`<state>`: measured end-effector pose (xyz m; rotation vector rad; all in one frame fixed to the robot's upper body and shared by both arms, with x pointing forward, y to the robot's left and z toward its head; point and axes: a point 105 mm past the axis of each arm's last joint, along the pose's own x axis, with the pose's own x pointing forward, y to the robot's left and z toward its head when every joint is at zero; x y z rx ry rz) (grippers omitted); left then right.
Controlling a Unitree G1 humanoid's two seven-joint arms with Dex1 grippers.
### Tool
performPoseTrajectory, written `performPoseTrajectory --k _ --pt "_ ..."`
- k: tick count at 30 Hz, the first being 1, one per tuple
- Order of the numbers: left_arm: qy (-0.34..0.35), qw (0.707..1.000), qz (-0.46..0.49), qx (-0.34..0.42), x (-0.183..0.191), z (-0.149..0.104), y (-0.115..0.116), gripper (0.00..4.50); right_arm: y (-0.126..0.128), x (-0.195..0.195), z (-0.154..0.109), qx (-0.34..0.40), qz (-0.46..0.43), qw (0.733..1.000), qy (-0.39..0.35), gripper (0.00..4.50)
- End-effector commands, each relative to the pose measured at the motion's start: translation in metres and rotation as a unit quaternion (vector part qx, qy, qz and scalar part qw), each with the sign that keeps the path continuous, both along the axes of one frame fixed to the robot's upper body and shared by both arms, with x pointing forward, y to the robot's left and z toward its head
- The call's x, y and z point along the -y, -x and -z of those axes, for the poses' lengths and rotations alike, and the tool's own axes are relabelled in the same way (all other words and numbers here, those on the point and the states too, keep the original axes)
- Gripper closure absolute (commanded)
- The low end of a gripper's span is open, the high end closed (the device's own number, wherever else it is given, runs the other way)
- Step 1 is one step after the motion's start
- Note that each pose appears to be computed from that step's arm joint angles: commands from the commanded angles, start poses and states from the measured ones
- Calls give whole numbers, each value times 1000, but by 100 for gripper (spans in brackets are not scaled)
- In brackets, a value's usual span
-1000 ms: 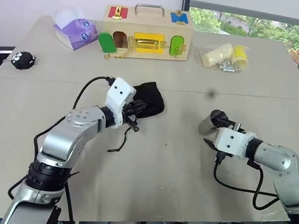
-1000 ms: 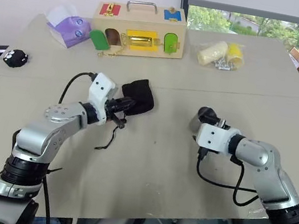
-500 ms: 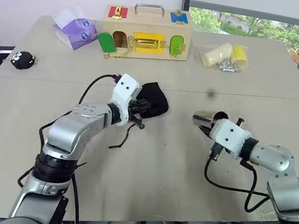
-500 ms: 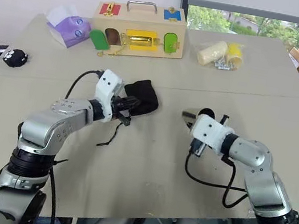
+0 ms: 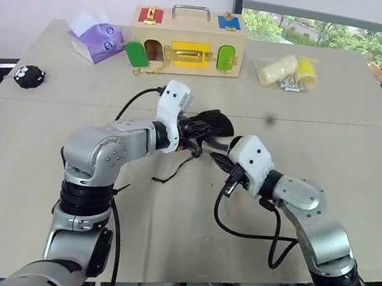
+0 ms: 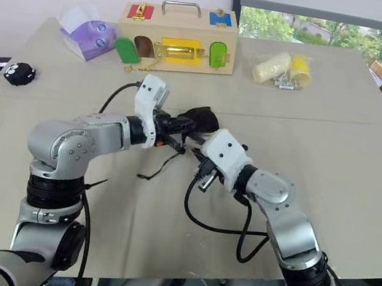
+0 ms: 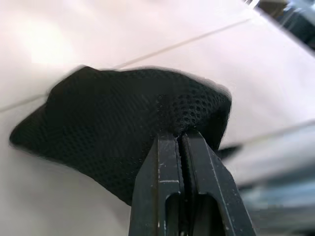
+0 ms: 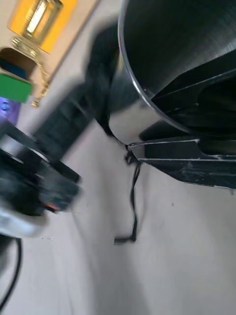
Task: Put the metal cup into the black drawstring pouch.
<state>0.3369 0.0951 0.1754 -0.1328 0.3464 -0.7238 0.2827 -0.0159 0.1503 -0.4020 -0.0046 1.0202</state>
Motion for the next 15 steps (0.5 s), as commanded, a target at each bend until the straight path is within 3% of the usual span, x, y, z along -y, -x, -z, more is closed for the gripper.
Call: performPoseTrajectory --k 1,9,15 --pt "41 999 9 9 5 -18 5 450 -11 -3 -11 36 19 999 -6 445" --pt "38 999 19 -13 8 -7 15 450 -39 3 -41 34 113 984 -131 445" --pt "38 999 11 -15 1 -5 12 450 -37 7 -58 -42 115 952 -279 445"
